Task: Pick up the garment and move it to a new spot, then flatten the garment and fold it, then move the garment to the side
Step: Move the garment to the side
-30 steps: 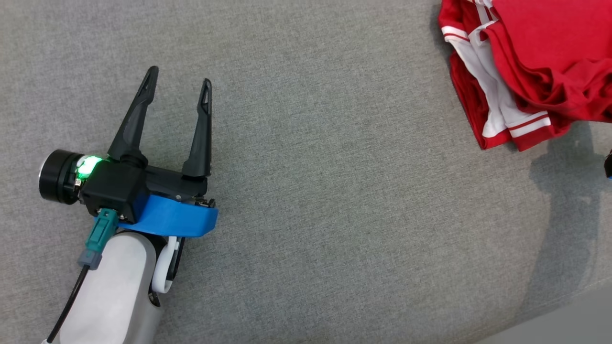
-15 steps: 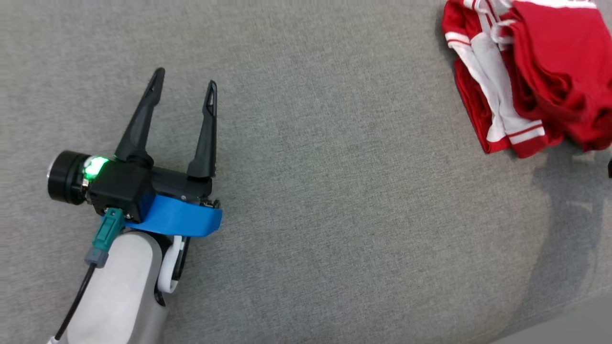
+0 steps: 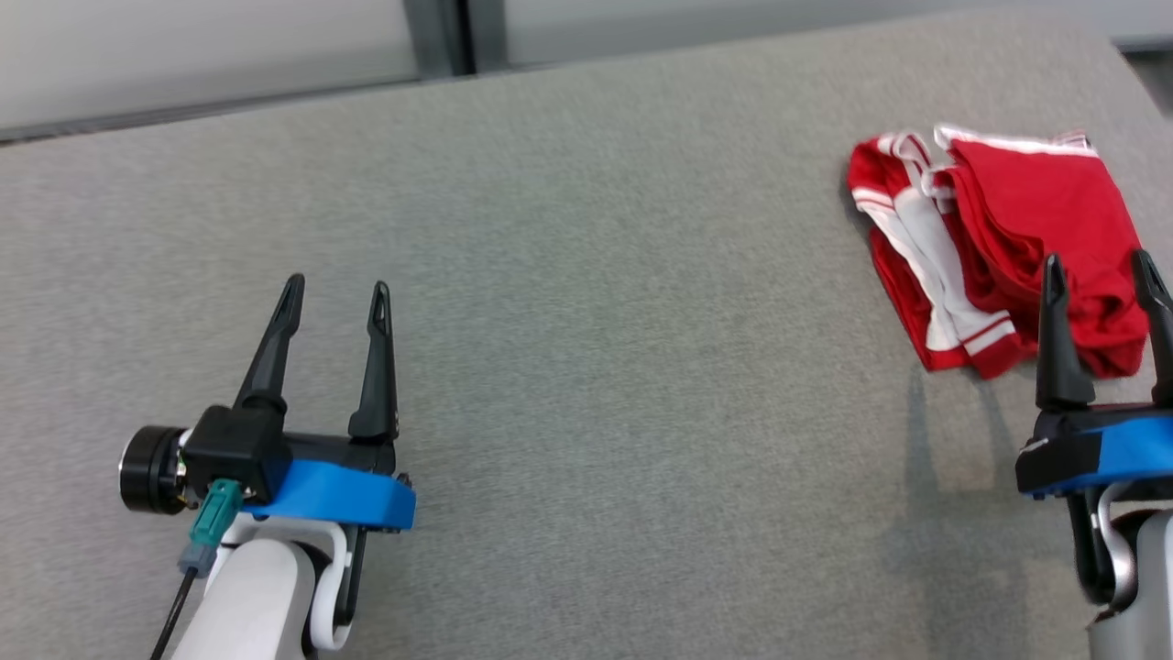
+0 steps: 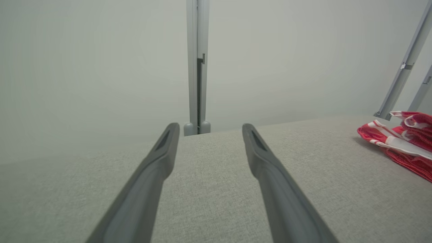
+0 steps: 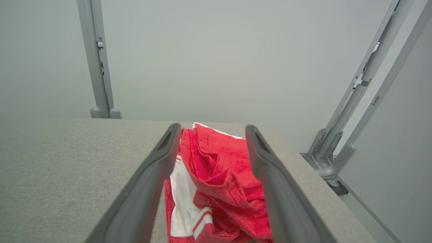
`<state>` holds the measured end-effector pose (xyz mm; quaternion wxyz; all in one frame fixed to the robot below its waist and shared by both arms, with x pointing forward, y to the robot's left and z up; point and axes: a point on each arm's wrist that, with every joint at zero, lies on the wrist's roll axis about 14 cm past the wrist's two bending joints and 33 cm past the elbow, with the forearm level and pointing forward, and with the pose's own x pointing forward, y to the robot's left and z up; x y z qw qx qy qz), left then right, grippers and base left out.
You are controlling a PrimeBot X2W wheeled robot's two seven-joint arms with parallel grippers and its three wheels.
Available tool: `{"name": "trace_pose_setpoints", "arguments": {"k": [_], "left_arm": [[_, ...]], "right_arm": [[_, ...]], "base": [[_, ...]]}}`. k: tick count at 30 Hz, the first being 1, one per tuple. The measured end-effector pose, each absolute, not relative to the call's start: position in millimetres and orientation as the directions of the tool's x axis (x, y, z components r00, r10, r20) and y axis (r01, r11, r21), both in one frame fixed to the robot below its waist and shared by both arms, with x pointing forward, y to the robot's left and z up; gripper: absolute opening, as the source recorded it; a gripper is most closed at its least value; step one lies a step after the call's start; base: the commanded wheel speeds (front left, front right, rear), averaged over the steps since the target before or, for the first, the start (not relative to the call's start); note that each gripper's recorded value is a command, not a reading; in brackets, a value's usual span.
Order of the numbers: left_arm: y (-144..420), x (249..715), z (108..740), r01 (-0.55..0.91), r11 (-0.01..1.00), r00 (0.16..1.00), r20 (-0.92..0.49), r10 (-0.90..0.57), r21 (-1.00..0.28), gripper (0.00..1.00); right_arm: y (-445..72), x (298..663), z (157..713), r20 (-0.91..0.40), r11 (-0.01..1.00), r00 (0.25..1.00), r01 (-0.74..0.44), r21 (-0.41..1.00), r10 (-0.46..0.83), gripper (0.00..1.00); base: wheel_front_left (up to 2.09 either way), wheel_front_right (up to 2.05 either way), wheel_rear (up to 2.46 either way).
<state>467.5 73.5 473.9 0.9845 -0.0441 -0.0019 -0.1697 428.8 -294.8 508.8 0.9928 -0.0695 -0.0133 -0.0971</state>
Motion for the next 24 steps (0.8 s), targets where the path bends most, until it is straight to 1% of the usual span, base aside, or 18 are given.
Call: {"name": "trace_pose_setpoints", "arguments": {"k": [8, 14, 19, 24], "left_arm": [[124.3, 437.7, 480.6, 0.198, 0.978, 0.980, 0.003, -0.198, -0.060, 1.00], [158.5, 416.8, 481.3, 0.103, 0.994, 0.995, -0.009, -0.103, -0.046, 1.00], [169.0, 401.9, 483.1, 0.079, 0.996, 0.997, -0.010, -0.079, -0.034, 1.00], [171.7, 383.5, 481.6, 0.079, 0.997, 0.997, -0.020, -0.080, -0.026, 1.00]], "right_arm": [[-227.4, 427.5, 513.1, 0.042, 0.999, 0.998, 0.044, -0.027, -0.043, 1.00], [-193.3, 426.0, 509.2, 0.024, 0.999, 0.999, -0.038, 0.022, 0.038, 1.00], [-180.2, 418.8, 512.5, 0.022, 0.997, 0.997, -0.072, 0.035, 0.071, 1.00], [-176.1, 400.9, 514.2, 0.011, 0.996, 0.997, -0.083, 0.042, 0.083, 1.00]], "base": [[0.00, 0.00, 0.00], [0.00, 0.00, 0.00], [0.00, 0.00, 0.00], [0.00, 0.00, 0.00]]}}
